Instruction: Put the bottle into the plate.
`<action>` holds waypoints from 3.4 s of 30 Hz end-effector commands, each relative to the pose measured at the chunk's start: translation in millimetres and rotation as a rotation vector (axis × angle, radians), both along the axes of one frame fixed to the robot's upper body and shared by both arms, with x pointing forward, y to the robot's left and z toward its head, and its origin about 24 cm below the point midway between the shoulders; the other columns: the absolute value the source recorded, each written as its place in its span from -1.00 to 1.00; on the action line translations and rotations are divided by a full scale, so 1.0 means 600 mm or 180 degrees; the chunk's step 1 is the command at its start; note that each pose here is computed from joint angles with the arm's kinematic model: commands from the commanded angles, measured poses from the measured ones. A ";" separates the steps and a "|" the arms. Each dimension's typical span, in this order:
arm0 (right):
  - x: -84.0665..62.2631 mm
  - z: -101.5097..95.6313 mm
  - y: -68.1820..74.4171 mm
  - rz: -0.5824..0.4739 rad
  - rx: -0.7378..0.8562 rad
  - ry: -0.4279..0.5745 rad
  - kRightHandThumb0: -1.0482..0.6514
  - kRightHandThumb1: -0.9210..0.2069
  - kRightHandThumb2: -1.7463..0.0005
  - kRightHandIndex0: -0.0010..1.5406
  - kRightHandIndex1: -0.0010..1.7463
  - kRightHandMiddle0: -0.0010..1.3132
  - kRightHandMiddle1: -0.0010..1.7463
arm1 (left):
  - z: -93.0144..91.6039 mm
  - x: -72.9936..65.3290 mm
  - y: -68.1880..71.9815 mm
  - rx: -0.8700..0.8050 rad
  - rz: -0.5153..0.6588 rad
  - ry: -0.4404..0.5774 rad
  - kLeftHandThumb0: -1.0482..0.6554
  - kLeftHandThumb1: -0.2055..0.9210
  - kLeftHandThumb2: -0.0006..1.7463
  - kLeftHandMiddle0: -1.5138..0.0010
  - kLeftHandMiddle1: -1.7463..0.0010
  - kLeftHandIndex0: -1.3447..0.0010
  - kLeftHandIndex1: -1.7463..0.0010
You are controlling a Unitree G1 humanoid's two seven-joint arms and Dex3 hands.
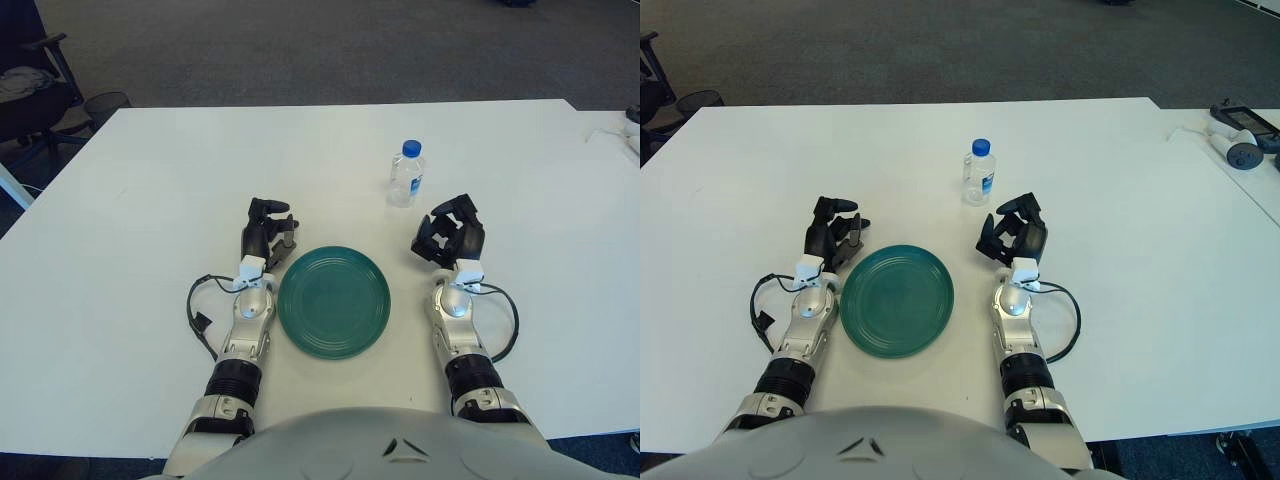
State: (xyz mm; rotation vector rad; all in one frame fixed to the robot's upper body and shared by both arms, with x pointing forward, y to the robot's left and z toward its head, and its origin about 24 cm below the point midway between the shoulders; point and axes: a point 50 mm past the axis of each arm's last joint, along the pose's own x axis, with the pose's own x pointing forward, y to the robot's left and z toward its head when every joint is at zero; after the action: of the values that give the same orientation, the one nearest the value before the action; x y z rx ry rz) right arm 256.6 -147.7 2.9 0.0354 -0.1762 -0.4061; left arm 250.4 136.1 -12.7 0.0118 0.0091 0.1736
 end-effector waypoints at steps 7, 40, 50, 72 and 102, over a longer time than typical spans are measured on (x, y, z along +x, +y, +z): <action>-0.035 -0.071 -0.018 -0.0024 -0.0038 0.0716 -0.31 0.00 -0.45 0.30 1.00 -0.12 1.00 | -0.058 -0.042 0.017 0.0061 0.0155 0.0619 -0.20 0.77 -0.19 0.18 -0.31 0.60 -1.00; -0.022 -0.058 -0.050 -0.0858 0.0761 0.0414 -0.33 0.12 -0.54 0.43 1.00 -0.04 1.00 | -0.057 -0.046 0.027 0.0127 0.0164 0.0620 -0.20 0.70 -0.13 0.18 -0.34 0.56 -1.00; -0.025 -0.069 -0.050 -0.0606 0.0487 0.0575 -0.10 -0.15 -0.33 -0.09 1.00 -0.33 0.99 | -0.058 -0.046 0.027 0.0073 0.0184 0.0634 -0.21 0.67 -0.10 0.17 -0.34 0.55 -1.00; -0.029 -0.064 -0.024 0.0459 -0.0027 0.0554 -0.41 -0.17 0.12 -1.00 -0.28 -1.00 -0.32 | -0.058 -0.046 0.025 0.0056 0.0180 0.0605 -0.20 0.70 -0.13 0.17 -0.33 0.56 -1.00; -0.033 -0.084 -0.024 0.0725 -0.0562 0.0811 -0.90 -0.49 0.64 -1.00 -1.00 -1.00 -1.00 | -0.059 -0.048 0.027 0.0036 0.0180 0.0644 -0.20 0.69 -0.12 0.18 -0.34 0.56 -1.00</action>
State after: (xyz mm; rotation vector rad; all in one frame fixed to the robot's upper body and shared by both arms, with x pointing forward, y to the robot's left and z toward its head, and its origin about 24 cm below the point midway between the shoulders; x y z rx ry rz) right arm 275.8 -145.2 0.1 -0.1042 -0.1515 -0.1426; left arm 244.8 143.3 -19.8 0.0213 0.0593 0.2047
